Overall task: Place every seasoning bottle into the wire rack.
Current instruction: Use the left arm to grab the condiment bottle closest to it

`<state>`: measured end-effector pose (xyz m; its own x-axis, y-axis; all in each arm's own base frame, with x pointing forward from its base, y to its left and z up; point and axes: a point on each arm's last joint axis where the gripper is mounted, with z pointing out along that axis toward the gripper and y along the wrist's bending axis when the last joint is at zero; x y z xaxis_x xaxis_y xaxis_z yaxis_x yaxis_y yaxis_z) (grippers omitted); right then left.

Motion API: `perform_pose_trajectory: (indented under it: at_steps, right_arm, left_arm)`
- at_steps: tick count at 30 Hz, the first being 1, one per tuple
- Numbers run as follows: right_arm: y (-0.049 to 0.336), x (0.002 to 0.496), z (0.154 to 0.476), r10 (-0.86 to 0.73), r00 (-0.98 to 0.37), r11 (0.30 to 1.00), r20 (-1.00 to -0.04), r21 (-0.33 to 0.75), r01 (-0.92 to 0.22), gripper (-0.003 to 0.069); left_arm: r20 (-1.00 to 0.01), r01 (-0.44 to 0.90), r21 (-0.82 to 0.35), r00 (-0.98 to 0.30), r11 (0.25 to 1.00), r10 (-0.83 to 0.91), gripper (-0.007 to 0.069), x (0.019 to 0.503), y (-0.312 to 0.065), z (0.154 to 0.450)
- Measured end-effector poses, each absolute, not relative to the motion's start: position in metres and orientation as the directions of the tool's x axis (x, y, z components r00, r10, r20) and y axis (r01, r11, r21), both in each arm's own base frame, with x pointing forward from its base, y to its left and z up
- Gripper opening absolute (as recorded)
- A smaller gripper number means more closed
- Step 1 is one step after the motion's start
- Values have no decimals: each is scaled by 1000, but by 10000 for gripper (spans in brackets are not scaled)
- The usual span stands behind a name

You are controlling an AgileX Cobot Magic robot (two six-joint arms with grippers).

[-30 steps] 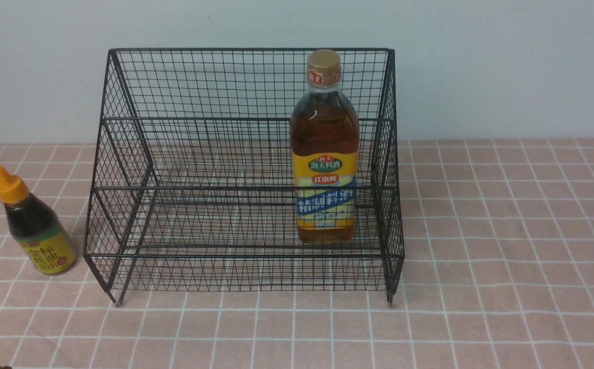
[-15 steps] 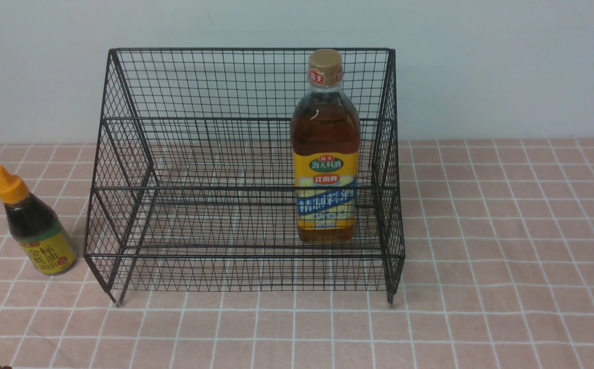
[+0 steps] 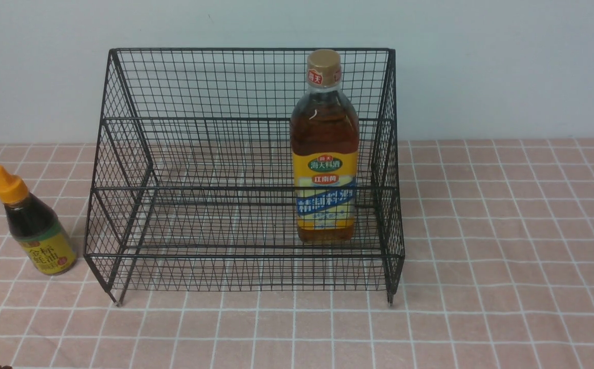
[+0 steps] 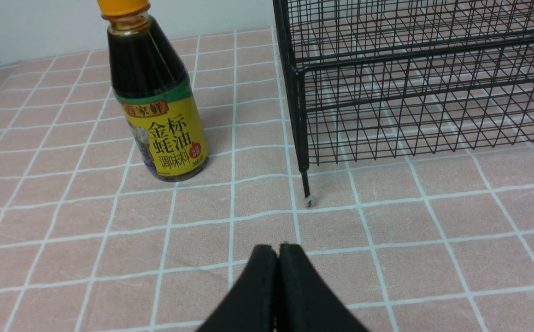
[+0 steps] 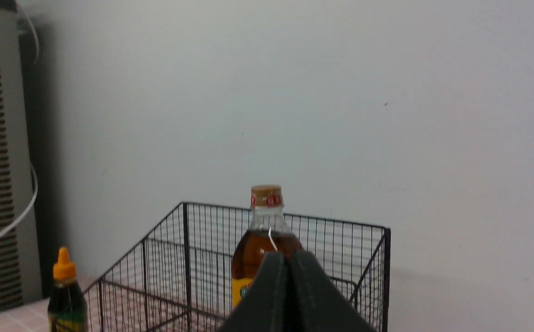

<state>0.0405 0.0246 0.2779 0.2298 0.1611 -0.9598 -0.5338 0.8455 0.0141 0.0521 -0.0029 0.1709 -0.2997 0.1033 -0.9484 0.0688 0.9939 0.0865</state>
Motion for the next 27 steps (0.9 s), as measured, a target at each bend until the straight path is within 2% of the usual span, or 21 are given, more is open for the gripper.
perform_pose_trajectory:
  at_steps: [7,8,10,11,12,13,20,27]
  right_arm:
    - [21,45,239,-67,92,915,-993,-98,-392,-14]
    - [18,49,220,-123,17,937,-992,-122,-328,-14]
    - [17,51,206,-150,-41,946,-988,-131,-296,-14]
    - [13,53,188,-160,-131,964,-978,-126,-232,-14]
    - [13,53,186,-159,-144,966,-977,-124,-228,-14]
    - [10,54,182,-141,-174,979,-975,-110,-173,-14]
    - [3,55,181,-82,-200,996,-976,-76,-37,-14]
    - [2,55,181,-75,-202,997,-977,-72,-21,-14]
  left_arm:
    - [-948,69,86,-300,994,103,-16,52,-3,171]
    - [-948,69,86,-300,994,103,-16,52,-3,171]
    - [-948,69,86,-300,994,103,-16,52,-3,171]
    - [-948,69,86,-300,994,103,-16,52,-3,171]
    - [-948,69,86,-300,994,103,-16,52,-3,171]
    - [-948,70,86,-300,994,104,-16,52,-3,171]
    - [-948,70,86,-300,994,104,-16,52,-3,171]
    - [-948,70,86,-300,994,104,-16,52,-3,171]
